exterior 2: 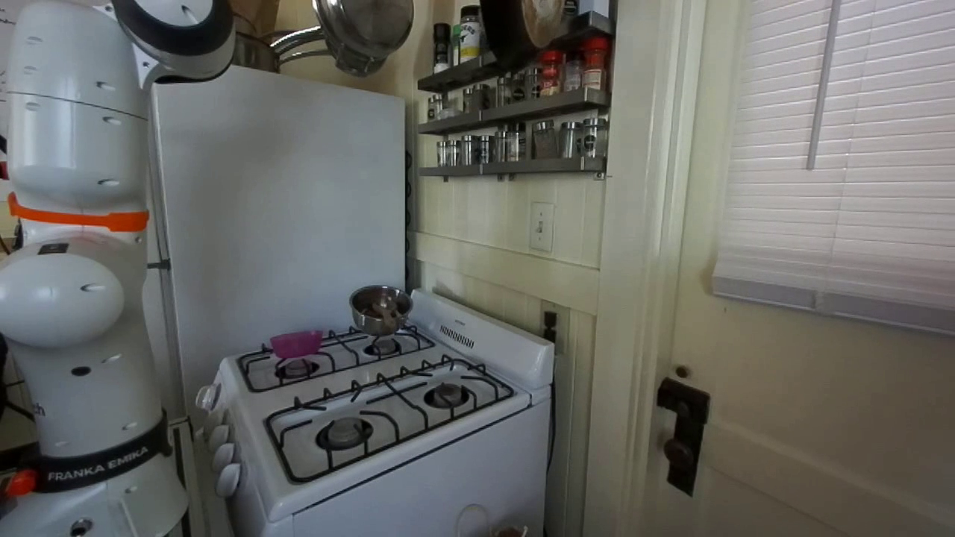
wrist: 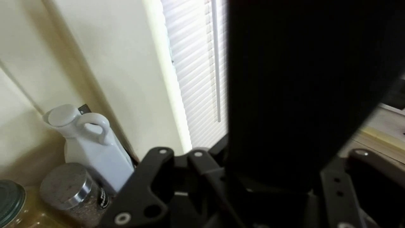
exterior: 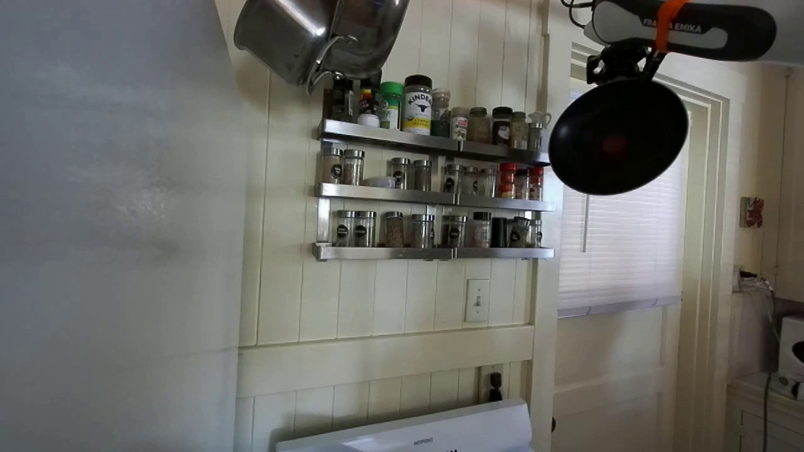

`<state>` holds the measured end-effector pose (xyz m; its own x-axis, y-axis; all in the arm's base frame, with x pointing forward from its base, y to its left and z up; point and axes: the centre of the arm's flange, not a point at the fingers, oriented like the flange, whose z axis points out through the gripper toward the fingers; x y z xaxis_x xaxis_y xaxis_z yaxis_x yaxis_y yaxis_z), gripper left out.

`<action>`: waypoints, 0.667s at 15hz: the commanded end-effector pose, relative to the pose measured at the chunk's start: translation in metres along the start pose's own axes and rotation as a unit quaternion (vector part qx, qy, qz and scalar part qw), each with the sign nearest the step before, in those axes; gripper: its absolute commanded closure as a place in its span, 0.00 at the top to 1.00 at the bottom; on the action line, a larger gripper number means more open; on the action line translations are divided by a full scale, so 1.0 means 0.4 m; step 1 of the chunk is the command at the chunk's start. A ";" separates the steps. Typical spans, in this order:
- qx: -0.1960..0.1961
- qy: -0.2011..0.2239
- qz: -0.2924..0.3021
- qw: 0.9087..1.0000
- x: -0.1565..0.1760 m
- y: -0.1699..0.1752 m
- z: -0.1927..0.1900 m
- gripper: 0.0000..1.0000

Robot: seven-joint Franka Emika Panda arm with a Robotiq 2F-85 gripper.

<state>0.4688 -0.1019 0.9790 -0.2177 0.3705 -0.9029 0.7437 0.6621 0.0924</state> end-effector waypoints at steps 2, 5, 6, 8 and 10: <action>-0.009 -0.013 0.013 1.000 -0.048 0.006 -0.044 0.66; -0.007 -0.021 0.016 1.000 -0.048 0.003 -0.052 0.88; -0.004 -0.027 0.018 0.999 -0.047 0.002 -0.058 0.97; -0.007 -0.043 0.020 0.999 -0.041 0.004 -0.068 1.00; -0.011 -0.051 0.018 0.998 -0.035 0.012 -0.077 1.00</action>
<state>0.4600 -0.0942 0.9909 -0.1709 0.3581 -0.9179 0.7446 0.6571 0.1177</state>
